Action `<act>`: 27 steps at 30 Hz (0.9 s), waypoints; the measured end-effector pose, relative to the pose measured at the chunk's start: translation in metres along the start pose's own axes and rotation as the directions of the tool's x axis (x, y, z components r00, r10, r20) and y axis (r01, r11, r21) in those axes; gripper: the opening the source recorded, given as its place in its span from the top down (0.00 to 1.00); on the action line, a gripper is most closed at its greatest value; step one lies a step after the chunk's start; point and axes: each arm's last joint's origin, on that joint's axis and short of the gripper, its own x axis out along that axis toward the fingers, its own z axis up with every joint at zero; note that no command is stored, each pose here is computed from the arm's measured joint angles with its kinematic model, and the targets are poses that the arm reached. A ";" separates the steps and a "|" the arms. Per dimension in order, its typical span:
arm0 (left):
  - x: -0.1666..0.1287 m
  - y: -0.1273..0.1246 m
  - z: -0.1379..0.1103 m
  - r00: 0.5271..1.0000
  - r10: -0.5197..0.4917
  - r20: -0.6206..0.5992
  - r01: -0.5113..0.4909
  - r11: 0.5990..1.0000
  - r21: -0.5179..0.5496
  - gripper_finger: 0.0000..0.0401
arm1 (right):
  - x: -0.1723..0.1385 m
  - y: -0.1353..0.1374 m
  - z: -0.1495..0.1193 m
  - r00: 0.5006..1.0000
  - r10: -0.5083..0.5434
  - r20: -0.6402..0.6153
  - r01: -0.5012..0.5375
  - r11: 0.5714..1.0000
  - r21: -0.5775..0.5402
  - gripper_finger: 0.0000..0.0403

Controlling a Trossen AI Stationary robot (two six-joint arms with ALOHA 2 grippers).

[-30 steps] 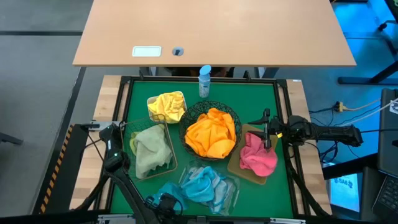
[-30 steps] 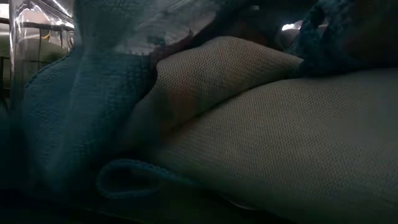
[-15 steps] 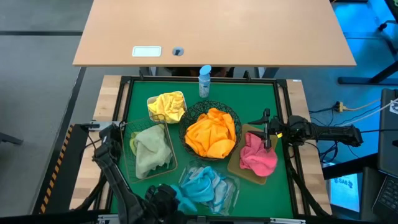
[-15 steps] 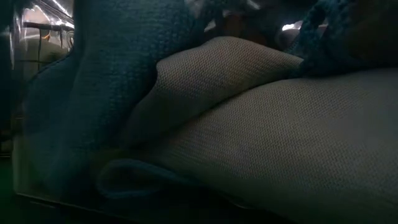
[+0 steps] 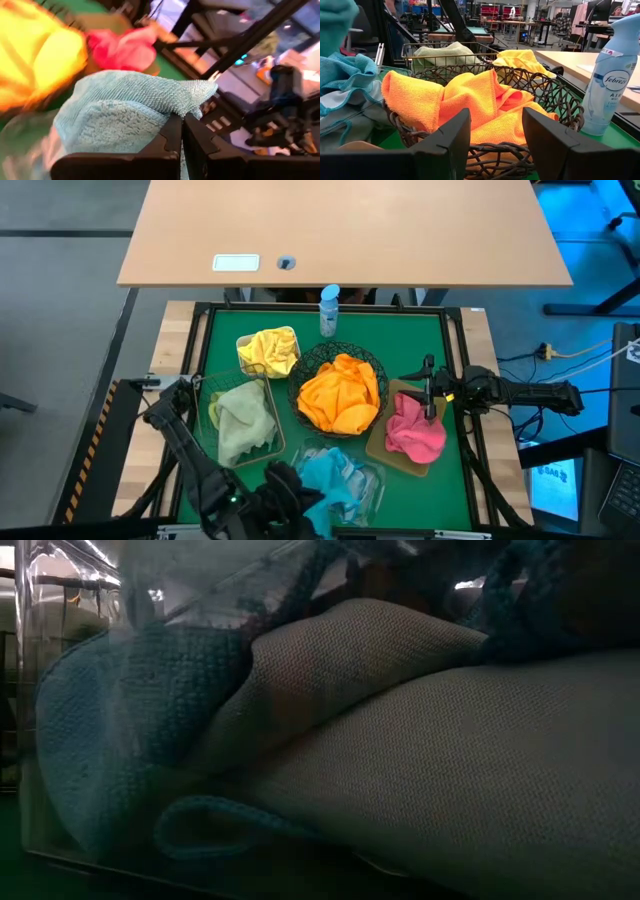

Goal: Sort microfiber towel by color & place in baskets
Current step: Put the blue towel into the transparent bin

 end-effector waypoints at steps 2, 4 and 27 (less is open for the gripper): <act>0.007 -0.004 0.008 0.999 -0.033 0.027 0.032 0.999 0.033 1.00 | 0.000 0.000 0.000 1.000 0.000 0.000 0.000 1.000 0.000 0.56; 0.013 -0.007 0.017 0.997 -0.058 0.055 0.055 0.996 0.067 1.00 | 0.000 0.000 0.000 1.000 0.000 0.000 0.000 1.000 0.000 0.56; 0.091 0.014 -0.020 0.990 0.142 -0.006 -0.130 0.923 0.362 1.00 | 0.000 0.000 0.000 1.000 0.000 0.000 0.000 1.000 0.000 0.56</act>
